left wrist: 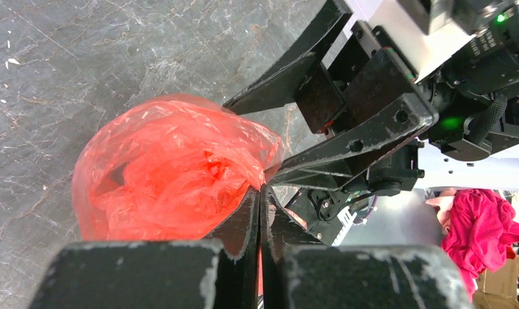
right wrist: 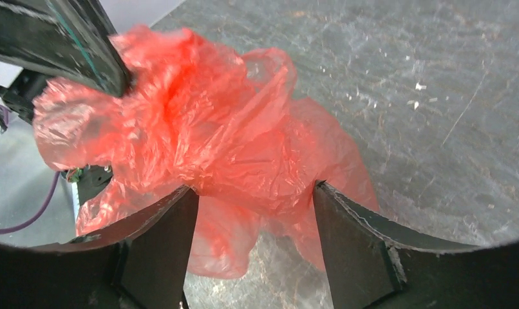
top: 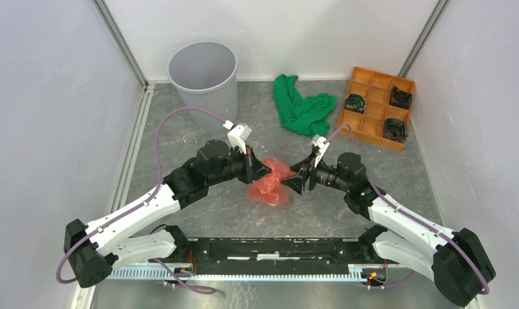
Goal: Put the trash bags into the trash bin
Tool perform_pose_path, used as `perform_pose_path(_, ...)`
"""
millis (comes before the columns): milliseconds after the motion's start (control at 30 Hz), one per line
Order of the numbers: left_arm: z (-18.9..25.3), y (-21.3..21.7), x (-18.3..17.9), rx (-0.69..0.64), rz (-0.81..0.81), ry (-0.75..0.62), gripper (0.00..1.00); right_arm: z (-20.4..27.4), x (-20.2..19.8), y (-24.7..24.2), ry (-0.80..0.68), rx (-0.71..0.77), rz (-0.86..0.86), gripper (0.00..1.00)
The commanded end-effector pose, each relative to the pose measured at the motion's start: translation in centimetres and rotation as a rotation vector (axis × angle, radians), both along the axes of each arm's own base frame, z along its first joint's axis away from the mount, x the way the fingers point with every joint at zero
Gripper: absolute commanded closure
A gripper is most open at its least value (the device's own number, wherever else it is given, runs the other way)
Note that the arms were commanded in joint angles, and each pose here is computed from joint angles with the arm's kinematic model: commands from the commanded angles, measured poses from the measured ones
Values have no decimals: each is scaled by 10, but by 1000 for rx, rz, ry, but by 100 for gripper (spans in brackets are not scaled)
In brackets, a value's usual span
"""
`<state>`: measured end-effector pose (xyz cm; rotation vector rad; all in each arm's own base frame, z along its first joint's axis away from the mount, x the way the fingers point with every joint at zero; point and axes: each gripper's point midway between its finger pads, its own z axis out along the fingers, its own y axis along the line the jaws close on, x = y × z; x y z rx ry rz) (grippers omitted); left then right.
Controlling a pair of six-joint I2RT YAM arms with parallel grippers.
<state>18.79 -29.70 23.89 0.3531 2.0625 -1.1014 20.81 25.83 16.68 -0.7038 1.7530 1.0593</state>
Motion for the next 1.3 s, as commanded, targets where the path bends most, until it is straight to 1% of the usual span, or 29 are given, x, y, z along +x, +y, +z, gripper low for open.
perform_pose_path(0,22,-4,-1,-29,-31,-34,98,48,6,12,-146,120,31,34)
perform_pose_path(33,22,-4,-1,-22,-33,-36,98,52,3,14,-155,140,45,38)
perform_pose_path(100,25,-5,1,-7,-37,-46,98,62,1,15,-173,185,58,56)
perform_pose_path(133,27,-5,2,1,-37,-52,98,65,1,16,-176,203,52,66)
perform_pose_path(167,29,-5,4,7,-35,-60,98,66,4,15,-175,203,36,79)
perform_pose_path(200,33,-4,5,13,-29,-70,98,66,13,13,-169,186,-6,89)
perform_pose_path(233,36,-2,8,22,-16,-82,98,57,23,9,-141,133,-60,98)
perform_pose_path(300,44,8,14,46,34,-112,98,49,43,-6,-129,13,-180,100)
perform_pose_path(367,50,22,19,77,92,-139,98,46,54,-21,-151,-90,-257,100)
perform_pose_path(433,57,40,26,107,174,-174,98,45,58,-36,-173,-169,-307,99)
perform_pose_path(533,57,63,30,134,266,-204,96,52,58,-54,-190,-231,-369,100)
perform_pose_path(600,56,68,29,132,283,-207,90,62,51,-51,-200,-195,-344,100)
perform_pose_path(700,45,66,28,149,271,-186,85,76,41,-38,-188,-127,-272,100)
perform_pose_path(833,32,77,32,226,315,-163,67,80,42,-36,-171,-123,-274,100)
perform_pose_path(867,29,82,33,245,337,-159,66,80,43,-37,-169,-127,-280,100)
perform_pose_path(967,18,96,34,289,391,-147,66,79,44,-40,-170,-142,-294,100)
perform_pose_path(1100,-1,97,30,300,388,-114,67,70,53,-51,-178,-184,-359,99)
perform_pose_path(1200,-16,95,32,339,383,-90,78,66,64,-52,-176,-221,-390,98)
perform_pose_path(1267,-17,95,34,358,386,-89,85,74,70,-47,-180,-230,-379,98)
